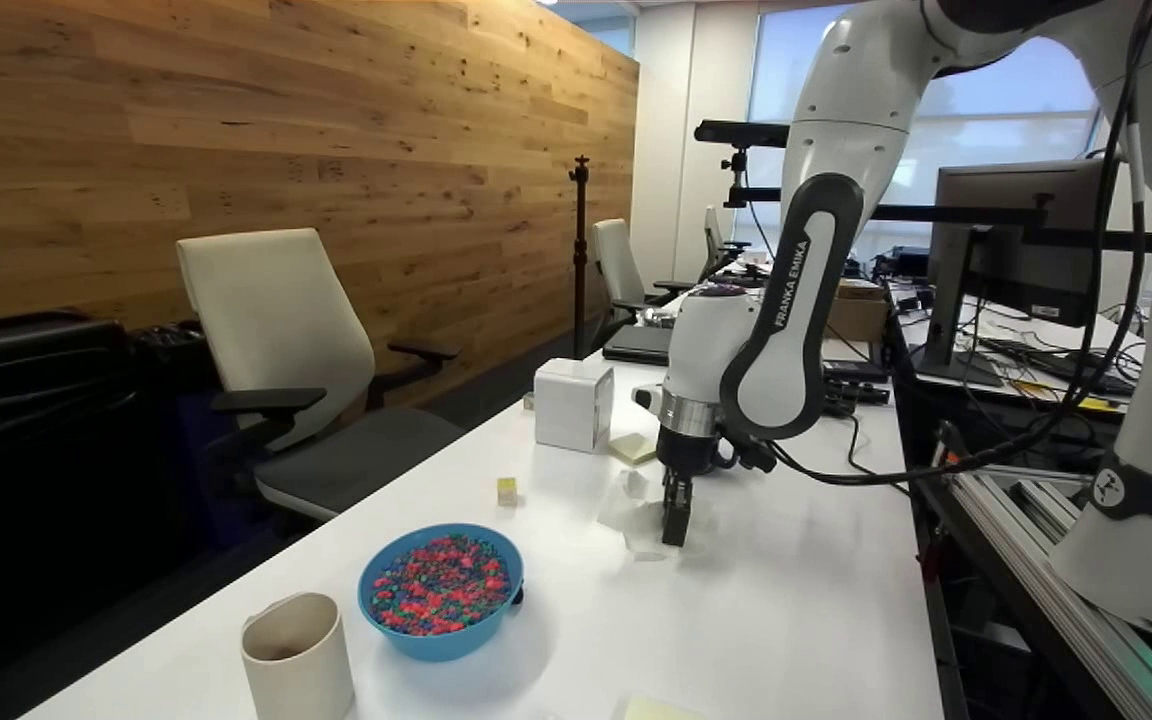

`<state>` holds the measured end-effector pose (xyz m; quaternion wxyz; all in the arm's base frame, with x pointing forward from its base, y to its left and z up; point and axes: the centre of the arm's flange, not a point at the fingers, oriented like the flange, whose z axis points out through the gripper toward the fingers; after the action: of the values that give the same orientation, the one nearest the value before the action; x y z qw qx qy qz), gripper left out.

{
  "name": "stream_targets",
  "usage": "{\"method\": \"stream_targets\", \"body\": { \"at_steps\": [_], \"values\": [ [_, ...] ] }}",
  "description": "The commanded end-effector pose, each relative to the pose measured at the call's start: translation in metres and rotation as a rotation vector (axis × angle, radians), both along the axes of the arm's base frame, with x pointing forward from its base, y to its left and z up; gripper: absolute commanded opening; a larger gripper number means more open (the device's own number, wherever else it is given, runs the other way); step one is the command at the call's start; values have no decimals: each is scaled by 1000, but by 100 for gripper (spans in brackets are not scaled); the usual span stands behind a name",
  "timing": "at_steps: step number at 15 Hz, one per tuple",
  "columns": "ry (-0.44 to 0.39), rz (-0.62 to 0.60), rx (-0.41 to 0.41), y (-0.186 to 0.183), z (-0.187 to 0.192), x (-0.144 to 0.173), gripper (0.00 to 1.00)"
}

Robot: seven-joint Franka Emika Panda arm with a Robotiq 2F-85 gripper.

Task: Use the white napkin to wipe the counter.

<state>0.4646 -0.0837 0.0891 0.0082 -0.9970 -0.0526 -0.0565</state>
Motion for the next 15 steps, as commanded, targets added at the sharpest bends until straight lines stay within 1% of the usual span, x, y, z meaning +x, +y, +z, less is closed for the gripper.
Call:
{"method": "stream_targets", "body": {
  "at_steps": [1,4,8,11,15],
  "values": [
    [99,81,-24,-1,15,-16,0],
    [199,118,-14,0,22,-24,0],
    [286,119,-5,4,29,-28,0],
    [266,100,-11,5,32,-25,0],
    [250,93,9,11,40,-22,0]
  ]
}}
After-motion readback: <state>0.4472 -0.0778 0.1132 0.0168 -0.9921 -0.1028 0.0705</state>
